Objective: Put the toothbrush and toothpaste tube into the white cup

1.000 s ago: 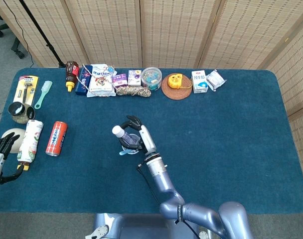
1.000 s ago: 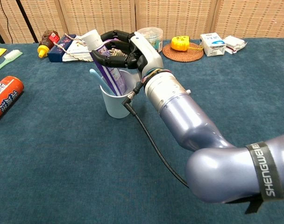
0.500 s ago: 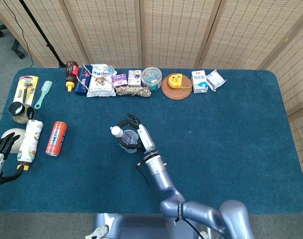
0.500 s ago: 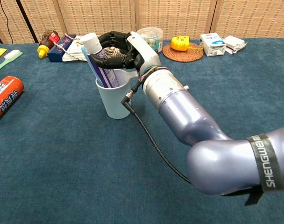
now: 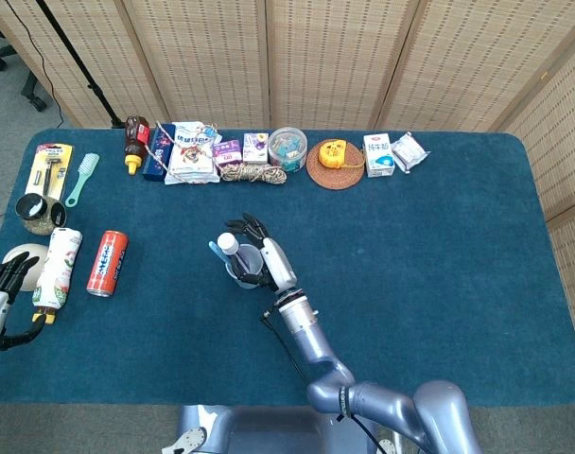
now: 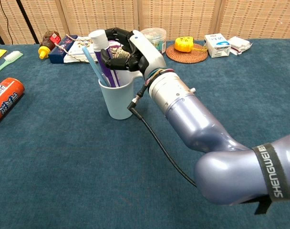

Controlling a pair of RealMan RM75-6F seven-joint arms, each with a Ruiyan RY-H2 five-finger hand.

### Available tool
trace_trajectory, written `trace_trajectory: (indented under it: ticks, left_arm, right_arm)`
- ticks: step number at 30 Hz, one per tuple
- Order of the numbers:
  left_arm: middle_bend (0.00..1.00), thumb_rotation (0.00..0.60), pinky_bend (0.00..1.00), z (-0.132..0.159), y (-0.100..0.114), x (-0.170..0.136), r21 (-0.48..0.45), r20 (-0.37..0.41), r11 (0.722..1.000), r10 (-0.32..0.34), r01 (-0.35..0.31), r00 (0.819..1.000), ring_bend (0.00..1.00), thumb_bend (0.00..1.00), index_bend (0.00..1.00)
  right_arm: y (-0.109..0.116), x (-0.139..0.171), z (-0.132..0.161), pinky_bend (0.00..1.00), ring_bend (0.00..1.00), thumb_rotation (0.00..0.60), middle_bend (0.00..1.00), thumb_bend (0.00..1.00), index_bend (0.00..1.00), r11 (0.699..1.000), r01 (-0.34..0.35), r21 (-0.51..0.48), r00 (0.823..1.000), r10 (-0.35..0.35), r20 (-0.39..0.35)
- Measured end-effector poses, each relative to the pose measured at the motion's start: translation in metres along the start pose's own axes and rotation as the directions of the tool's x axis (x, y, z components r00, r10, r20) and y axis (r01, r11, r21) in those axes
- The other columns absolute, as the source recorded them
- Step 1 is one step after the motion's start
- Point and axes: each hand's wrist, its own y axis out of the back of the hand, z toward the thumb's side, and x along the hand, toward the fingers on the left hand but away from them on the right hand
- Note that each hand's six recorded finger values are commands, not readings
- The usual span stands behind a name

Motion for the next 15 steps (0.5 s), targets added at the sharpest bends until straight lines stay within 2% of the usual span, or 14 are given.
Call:
trace_trajectory:
  ticks: [15]
  left_arm:
    - [0.0,0.6,0.0,0.0009,-0.0011,-0.0001,0.002,0.001,1.0,-0.004,0.004,1.0,0.0,0.35,0.0]
  right_arm:
    - [0.0066,0.0012,0.0054,0.0,0.0,0.6,0.1,0.57,0.2,0.998,0.022,0.056,0.998,-0.019,-0.053]
